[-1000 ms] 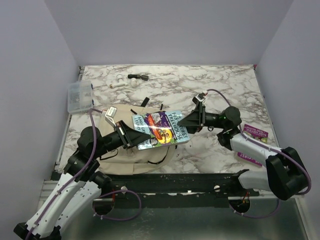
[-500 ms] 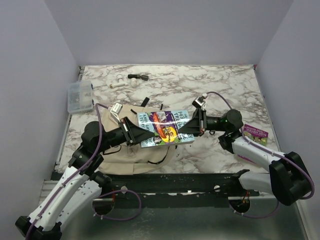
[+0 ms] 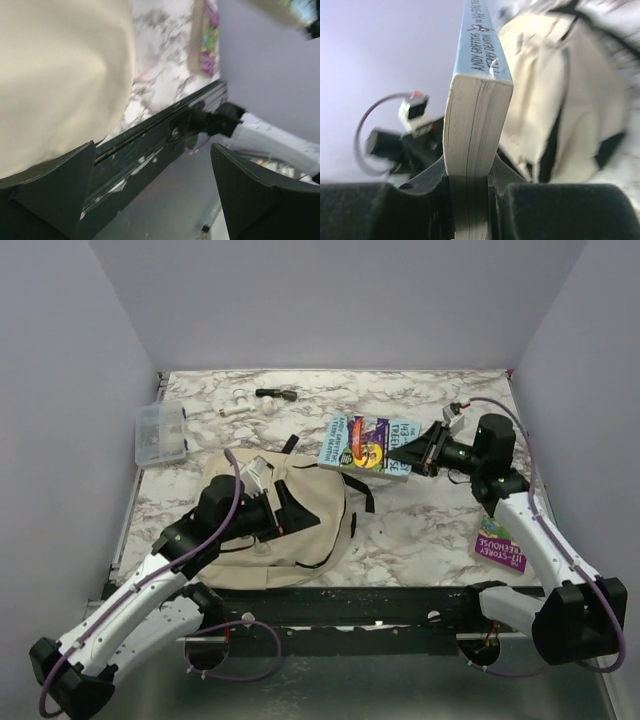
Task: Pack the student bag
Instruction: Pick up the book from the center of the board.
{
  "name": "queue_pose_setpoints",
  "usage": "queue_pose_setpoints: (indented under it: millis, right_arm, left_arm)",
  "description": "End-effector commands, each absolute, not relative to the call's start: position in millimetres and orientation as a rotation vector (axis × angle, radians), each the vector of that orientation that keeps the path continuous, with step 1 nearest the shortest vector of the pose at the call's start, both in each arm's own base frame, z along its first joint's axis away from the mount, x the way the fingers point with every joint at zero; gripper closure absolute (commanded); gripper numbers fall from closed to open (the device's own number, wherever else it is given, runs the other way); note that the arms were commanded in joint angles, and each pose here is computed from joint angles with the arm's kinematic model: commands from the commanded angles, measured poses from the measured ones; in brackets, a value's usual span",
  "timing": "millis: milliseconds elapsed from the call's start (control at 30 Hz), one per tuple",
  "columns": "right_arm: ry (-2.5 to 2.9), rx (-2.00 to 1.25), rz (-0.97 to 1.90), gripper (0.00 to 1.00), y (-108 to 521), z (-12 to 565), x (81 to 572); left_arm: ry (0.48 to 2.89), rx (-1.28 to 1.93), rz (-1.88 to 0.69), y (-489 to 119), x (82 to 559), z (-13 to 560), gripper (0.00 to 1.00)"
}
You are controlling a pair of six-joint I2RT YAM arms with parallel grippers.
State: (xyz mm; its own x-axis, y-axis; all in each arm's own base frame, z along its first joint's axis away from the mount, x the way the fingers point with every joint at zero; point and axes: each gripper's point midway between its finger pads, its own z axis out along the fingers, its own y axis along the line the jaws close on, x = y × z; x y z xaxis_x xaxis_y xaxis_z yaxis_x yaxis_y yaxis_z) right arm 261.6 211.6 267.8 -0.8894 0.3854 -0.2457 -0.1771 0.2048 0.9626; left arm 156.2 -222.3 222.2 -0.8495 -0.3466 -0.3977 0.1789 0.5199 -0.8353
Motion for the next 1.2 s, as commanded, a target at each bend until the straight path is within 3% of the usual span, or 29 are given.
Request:
queue_pose_setpoints:
  millis: [0, 267, 600, 733, 900, 1033, 1167]
  right_arm:
    - [2.263, 0.199, 1.087, 1.00, 162.6, 238.0, 270.8]
    - [2.274, 0.213, 0.674, 1.00, 111.6, 247.7, 262.2]
    - [2.301, 0.217, 0.702, 0.99, 111.6, 248.1, 235.3]
    - [2.303, 0.188, 0.891, 0.99, 134.5, 244.3, 226.5]
    - [2.336, 0.150, 1.099, 0.99, 157.8, 230.7, 217.5]
    - [2.360, 0.124, 1.123, 0.99, 160.3, 226.7, 213.8]
    - [2.365, 0.069, 1.286, 0.99, 174.8, 232.1, 201.1]
  left_arm:
    - [2.354, 0.002, -1.042, -228.3, 155.3, 199.1, 0.01]
    - [2.453, 0.252, -0.730, -259.8, 172.1, 180.9, 0.05]
    - [2.527, 0.488, -0.458, -290.7, 198.7, 152.7, 0.16]
    - [2.568, 0.500, -0.343, -289.4, 207.6, 131.4, 0.30]
    - [2.548, 0.499, -0.207, -276.3, 219.1, 121.1, 0.56]
    - [2.489, 0.470, -0.224, -271.7, 222.8, 141.9, 0.88]
    - [2.379, 0.382, -0.305, -259.8, 222.6, 178.0, 1.00]
